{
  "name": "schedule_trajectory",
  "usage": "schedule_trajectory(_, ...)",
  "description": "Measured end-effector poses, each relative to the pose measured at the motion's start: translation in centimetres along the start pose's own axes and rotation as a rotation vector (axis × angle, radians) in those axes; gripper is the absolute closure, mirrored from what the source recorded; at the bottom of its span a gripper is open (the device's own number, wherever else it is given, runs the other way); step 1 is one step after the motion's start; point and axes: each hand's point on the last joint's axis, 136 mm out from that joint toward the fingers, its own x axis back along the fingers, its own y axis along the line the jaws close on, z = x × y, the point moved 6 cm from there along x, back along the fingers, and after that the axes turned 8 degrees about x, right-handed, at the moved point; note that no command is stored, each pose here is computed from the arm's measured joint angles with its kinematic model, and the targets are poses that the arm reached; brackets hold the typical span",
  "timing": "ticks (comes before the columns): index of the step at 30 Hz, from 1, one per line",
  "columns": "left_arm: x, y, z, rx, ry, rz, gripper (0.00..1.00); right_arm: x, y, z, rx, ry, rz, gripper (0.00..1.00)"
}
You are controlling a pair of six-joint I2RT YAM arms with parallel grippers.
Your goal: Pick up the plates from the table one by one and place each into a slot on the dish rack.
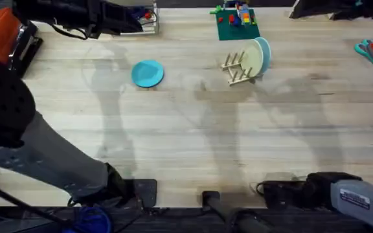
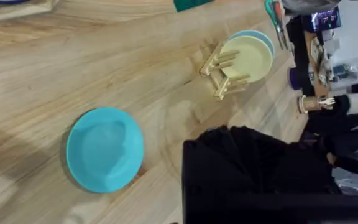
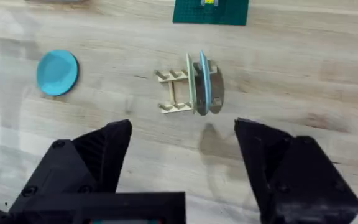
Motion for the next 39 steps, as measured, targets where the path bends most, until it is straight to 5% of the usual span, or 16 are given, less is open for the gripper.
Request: schedule_trajectory(39, -2.1, 4.7, 0.8, 0.086, 0.077, -0.031, 0.962, 0.0, 0.0, 0.0, 0.0, 0.0, 0.0, 0.007)
